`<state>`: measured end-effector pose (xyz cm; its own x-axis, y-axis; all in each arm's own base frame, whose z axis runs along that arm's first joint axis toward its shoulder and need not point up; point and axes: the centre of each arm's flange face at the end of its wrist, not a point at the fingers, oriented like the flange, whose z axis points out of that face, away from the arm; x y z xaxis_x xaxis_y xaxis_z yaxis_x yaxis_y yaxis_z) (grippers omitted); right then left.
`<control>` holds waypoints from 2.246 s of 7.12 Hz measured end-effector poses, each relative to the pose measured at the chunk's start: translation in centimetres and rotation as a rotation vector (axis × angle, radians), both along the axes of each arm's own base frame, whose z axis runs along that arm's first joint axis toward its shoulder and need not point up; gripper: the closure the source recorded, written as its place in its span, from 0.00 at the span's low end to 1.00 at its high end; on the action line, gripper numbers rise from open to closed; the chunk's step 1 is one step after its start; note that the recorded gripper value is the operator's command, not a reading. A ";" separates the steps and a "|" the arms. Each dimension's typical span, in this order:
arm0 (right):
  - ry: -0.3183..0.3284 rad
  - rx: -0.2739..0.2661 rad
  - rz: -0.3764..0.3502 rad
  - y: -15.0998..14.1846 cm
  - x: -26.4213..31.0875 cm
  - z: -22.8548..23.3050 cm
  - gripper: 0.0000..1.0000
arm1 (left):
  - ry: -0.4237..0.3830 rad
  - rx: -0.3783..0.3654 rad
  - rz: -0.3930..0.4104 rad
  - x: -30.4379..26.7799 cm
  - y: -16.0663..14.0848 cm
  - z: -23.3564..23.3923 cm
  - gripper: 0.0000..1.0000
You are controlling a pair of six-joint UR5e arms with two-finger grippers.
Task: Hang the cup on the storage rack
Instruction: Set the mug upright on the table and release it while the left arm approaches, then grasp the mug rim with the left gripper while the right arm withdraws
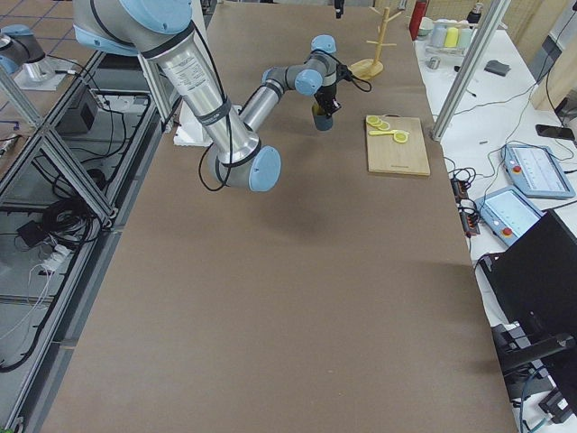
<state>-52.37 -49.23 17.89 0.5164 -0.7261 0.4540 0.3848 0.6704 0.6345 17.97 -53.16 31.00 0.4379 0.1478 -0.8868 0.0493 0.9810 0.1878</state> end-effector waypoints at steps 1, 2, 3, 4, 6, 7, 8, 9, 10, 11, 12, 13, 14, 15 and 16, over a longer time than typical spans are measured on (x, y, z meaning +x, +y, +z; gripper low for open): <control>-0.013 0.010 -0.005 -0.1 -0.8 0.3 0.76 | 0.007 -0.009 0.008 1.0 0.1 -0.7 0.02; -0.024 0.009 -0.003 -0.4 -1.7 0.7 0.66 | 0.010 -0.012 0.015 1.7 0.2 -1.0 0.02; -0.031 0.002 0.003 -0.7 -2.5 0.8 0.01 | 0.010 -0.016 0.020 2.1 0.3 -1.0 0.02; -0.037 -0.008 0.010 -0.8 -3.0 0.6 0.01 | 0.010 -0.020 0.025 2.5 0.4 -1.0 0.02; -0.077 -0.067 0.043 -1.4 -2.7 -1.3 0.01 | 0.006 -0.028 0.034 5.2 1.0 -2.0 0.02; -0.105 -0.107 0.046 -3.0 -0.8 -2.1 0.01 | 0.001 0.001 0.033 8.6 1.7 -4.0 0.03; -0.130 -0.154 0.047 -5.4 2.1 -2.4 0.01 | 0.009 0.082 0.035 13.0 3.0 -5.7 0.03; -0.153 -0.202 0.052 -8.1 5.7 -2.4 0.01 | 0.033 0.174 0.029 16.8 4.3 -5.8 0.03; -0.177 -0.252 0.059 -10.7 9.8 -1.7 0.01 | 0.054 0.249 0.033 20.2 5.3 -5.2 0.03; -0.190 -0.304 0.075 -12.7 13.6 0.3 0.00 | 0.050 0.331 0.050 23.0 6.5 -4.7 0.03; -0.185 -0.349 0.103 -14.2 16.7 3.3 0.00 | 0.029 0.421 0.064 25.3 7.7 -4.2 0.03; -0.177 -0.391 0.130 -15.0 19.2 6.3 0.00 | 0.015 0.490 0.073 27.6 9.1 -3.7 0.03; -0.171 -0.428 0.153 -15.7 21.6 9.0 0.00 | 0.010 0.534 0.073 30.2 10.6 -3.1 0.03; -0.166 -0.460 0.174 -16.2 23.8 11.0 0.00 | 0.012 0.561 0.070 32.4 11.8 -2.5 0.04; -0.159 -0.485 0.192 -16.5 25.8 12.8 0.00 | 0.017 0.577 0.064 34.0 12.3 -2.5 0.05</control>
